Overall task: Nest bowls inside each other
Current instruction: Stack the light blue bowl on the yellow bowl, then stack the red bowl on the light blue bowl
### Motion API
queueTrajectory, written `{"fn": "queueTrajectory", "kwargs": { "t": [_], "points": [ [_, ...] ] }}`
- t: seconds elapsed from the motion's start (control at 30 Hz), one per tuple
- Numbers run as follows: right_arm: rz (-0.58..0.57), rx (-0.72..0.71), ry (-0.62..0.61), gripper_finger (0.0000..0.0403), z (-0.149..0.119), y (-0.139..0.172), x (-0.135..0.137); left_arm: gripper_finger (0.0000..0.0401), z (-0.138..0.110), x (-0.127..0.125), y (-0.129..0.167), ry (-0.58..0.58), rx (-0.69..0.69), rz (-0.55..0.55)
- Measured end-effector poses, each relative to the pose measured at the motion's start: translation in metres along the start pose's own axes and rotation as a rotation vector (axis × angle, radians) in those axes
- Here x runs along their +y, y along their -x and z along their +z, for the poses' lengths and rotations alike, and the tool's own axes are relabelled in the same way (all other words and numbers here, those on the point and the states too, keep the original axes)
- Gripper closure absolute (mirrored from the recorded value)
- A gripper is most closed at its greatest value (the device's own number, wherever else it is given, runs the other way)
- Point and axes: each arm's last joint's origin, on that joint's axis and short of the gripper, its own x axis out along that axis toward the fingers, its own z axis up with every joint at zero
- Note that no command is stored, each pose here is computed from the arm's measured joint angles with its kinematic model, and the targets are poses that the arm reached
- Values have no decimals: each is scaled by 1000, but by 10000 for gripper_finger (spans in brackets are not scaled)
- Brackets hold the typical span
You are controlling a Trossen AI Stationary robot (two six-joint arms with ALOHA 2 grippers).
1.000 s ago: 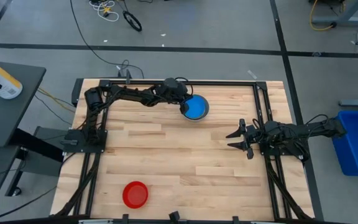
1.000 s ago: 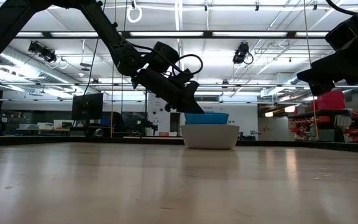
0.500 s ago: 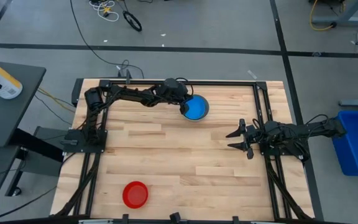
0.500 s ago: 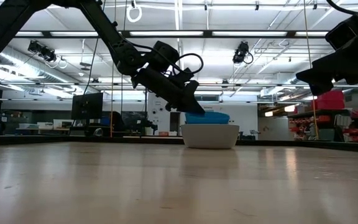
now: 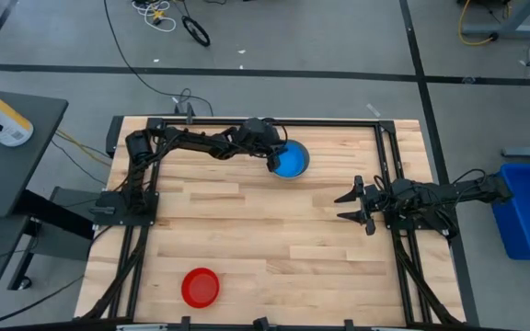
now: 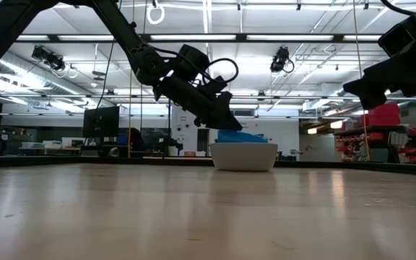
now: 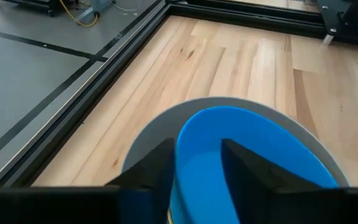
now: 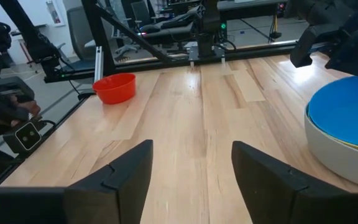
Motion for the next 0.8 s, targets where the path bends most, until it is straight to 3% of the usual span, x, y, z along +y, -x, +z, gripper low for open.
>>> {"fn": "queueTrajectory", "kwargs": {
  "t": [0.33, 0.6, 0.8],
  "points": [
    [2, 0, 0, 160, 0, 0, 0, 173, 0, 0, 0, 5, 2, 14],
    [1, 0, 0, 146, 0, 0, 0, 165, 6, -9, 3, -23, -13, -39],
    [1, 1, 0, 139, 0, 0, 0, 165, 21, -26, 24, -98, 4, -73]
  ]
}}
